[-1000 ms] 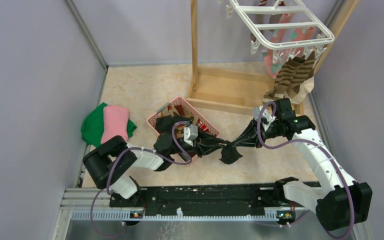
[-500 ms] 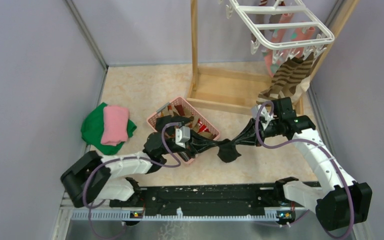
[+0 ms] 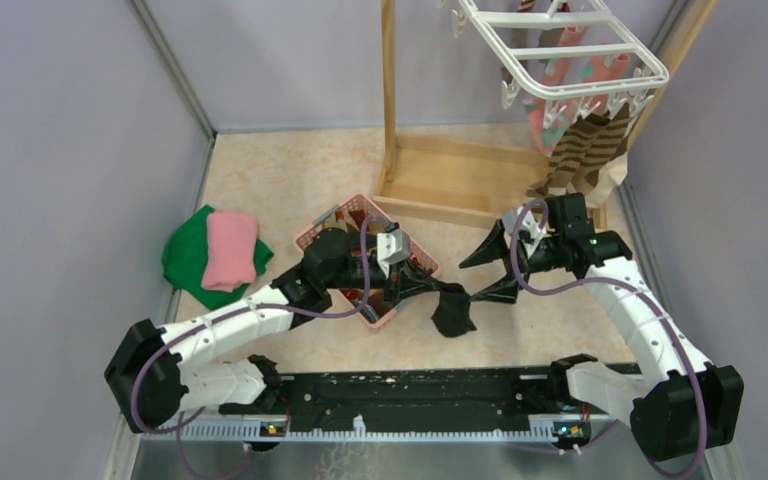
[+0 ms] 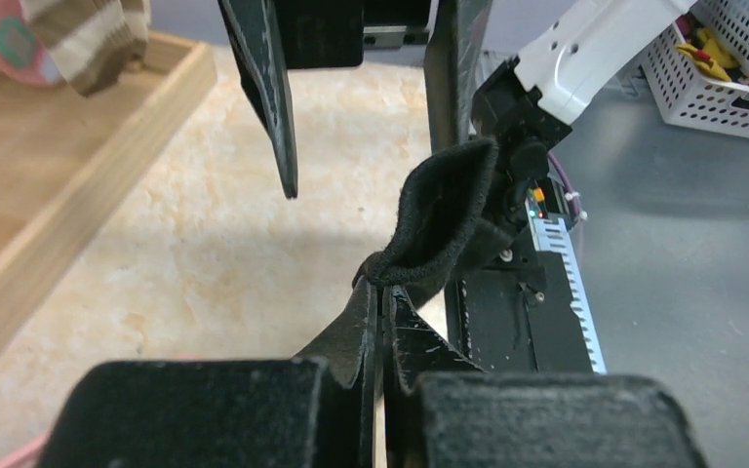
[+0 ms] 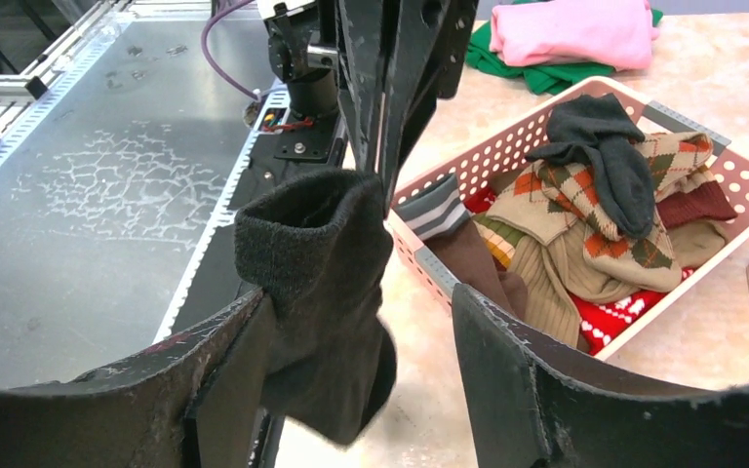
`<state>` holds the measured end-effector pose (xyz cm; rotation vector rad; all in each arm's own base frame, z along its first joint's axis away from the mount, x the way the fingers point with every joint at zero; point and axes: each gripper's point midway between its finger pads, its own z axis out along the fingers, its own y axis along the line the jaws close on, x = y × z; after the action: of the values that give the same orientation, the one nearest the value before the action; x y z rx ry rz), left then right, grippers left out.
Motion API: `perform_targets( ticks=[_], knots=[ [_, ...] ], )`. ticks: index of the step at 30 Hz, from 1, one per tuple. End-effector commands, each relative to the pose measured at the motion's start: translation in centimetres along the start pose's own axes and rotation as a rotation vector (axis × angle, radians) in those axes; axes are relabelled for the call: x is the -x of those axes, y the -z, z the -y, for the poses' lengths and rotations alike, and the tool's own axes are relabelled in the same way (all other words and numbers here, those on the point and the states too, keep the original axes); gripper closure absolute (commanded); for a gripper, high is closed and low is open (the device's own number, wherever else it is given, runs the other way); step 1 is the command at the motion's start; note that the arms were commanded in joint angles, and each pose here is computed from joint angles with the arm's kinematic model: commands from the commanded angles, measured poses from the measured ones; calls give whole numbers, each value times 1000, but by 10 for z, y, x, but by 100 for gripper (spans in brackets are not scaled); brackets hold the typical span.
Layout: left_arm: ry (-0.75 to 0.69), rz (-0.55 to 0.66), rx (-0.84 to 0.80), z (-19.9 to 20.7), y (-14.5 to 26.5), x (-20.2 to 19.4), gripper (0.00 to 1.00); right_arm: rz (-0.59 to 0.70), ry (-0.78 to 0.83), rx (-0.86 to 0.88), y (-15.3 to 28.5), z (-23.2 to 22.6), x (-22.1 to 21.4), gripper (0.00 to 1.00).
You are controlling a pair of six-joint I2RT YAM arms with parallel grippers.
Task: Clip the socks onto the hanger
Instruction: Pick up the sock from the bin.
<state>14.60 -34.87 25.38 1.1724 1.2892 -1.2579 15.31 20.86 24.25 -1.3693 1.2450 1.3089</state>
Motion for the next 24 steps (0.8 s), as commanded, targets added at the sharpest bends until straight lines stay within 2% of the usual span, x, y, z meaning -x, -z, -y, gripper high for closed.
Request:
perform_targets(
  ticks=[1, 7, 11, 14, 20, 24],
  knots=[
    [82, -61, 13, -4, -3, -3, 100, 45, 27, 29, -1, -3, 9, 33],
    [138, -68, 135, -24, -4, 1, 100, 17, 7, 1, 0, 1, 7, 32],
    [154, -71, 194, -33, -3, 4, 100, -22, -7, -40, 3, 7, 7, 21],
    [170, -62, 212, -36, -3, 8, 100, -28, -9, -48, 4, 6, 8, 16],
    [205, -49, 223, -43, -13, 14, 100, -18, -45, -33, -2, 11, 3, 17],
    [249, -40, 258, -52, -17, 13, 100, -51, -63, -89, -1, 22, -2, 22]
  ],
)
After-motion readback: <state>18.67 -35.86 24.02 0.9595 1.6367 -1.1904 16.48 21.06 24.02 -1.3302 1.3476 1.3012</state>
